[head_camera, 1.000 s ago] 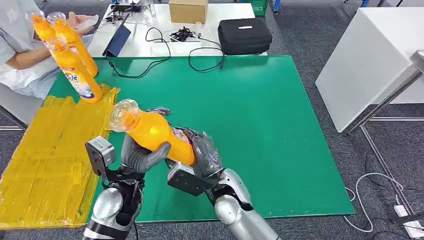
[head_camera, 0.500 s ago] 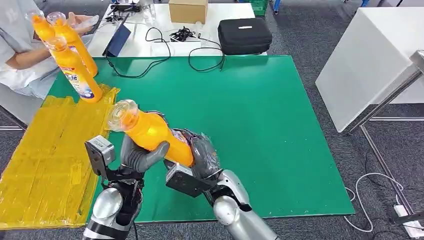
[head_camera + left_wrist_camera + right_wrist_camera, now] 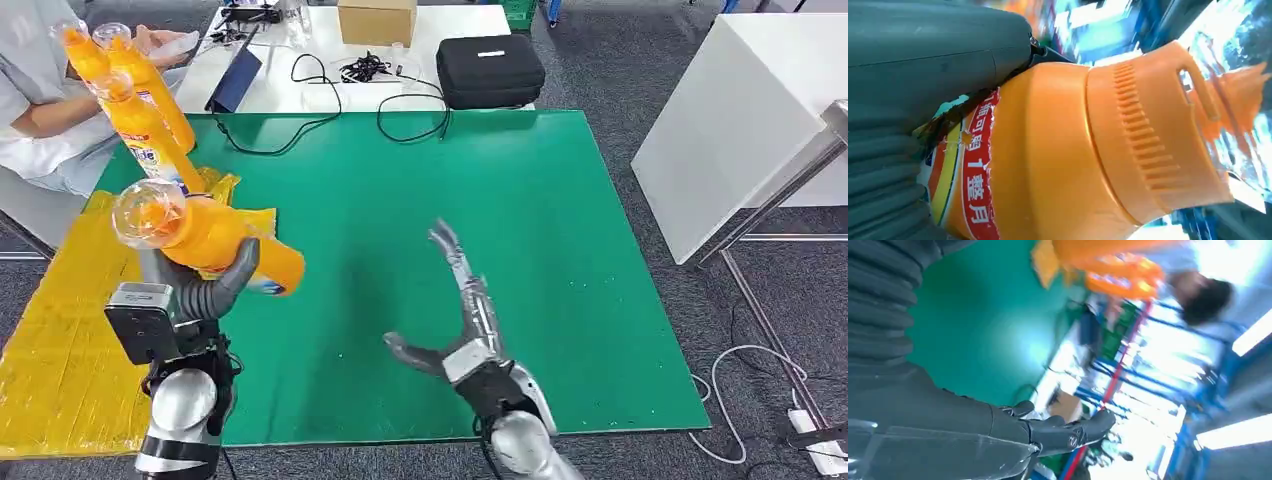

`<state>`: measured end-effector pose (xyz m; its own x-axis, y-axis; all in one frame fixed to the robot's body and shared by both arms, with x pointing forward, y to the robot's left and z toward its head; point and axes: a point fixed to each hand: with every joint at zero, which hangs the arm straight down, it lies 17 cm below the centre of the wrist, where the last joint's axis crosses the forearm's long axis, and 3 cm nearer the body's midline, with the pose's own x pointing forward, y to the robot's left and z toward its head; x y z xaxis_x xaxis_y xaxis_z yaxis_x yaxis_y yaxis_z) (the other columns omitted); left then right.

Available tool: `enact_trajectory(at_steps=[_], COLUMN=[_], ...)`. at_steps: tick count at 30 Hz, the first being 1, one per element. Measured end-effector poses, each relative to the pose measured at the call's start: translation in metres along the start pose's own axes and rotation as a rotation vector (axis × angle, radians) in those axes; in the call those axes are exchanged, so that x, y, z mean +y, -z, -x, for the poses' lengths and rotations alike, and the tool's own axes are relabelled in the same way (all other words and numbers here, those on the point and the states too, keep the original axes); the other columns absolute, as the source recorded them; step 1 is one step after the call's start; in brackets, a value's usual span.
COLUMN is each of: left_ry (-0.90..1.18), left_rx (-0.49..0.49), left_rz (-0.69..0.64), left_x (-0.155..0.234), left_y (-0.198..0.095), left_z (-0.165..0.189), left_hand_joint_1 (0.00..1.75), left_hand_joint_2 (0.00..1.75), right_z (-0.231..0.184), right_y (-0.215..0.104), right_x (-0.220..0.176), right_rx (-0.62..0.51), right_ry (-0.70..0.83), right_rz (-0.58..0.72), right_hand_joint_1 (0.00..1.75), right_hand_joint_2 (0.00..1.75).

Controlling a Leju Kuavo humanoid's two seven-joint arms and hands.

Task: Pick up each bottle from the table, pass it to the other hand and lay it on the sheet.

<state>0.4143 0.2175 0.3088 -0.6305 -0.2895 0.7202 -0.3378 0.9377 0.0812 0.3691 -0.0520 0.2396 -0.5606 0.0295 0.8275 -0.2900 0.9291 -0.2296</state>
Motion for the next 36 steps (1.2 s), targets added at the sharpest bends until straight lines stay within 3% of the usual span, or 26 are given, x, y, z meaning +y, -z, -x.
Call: enact_trajectory(at_steps=[5, 9, 11, 14, 20, 25, 36], left_ry=[0.429, 0.892, 1.065, 1.166, 1.266, 1.360, 1.412], left_rx=[-0.170, -0.325, -0.260, -0.102, -0.122, 0.019, 0.274], left_rz=[-0.004, 0.088, 0.123, 0.212, 0.437, 0.608, 0.661], left_x=[0.009, -0.023, -0.029, -0.039, -0.066, -0.052, 0.001], left_y=[0.010, 0.015, 0.021, 0.023, 0.003, -0.012, -0.017], left_z=[-0.015, -0.012, 0.021, 0.079, 0.134, 0.201, 0.262], left_hand_joint_1=[1.75, 1.75, 1.75, 1.75, 1.75, 1.75, 1.75], left_hand_joint_2=[1.75, 1.75, 1.75, 1.75, 1.75, 1.75, 1.75], right_z=[-0.016, -0.021, -0.022, -0.023, -0.023, -0.019, -0.010], right_y=[-0.013, -0.016, -0.016, -0.017, -0.019, -0.024, -0.029], right_x=[-0.052, -0.075, -0.082, -0.088, -0.090, -0.086, -0.081], right_rx=[-0.042, -0.059, -0.064, -0.068, -0.060, -0.037, -0.002], right_ry=[0.031, 0.036, 0.028, 0.031, 0.072, 0.121, 0.133], right_rz=[0.106, 0.136, 0.148, 0.146, 0.125, 0.089, 0.064], right_hand_joint_1=[0.00, 0.00, 0.00, 0.00, 0.00, 0.00, 0.00], right_hand_joint_2=[0.00, 0.00, 0.00, 0.00, 0.00, 0.00, 0.00])
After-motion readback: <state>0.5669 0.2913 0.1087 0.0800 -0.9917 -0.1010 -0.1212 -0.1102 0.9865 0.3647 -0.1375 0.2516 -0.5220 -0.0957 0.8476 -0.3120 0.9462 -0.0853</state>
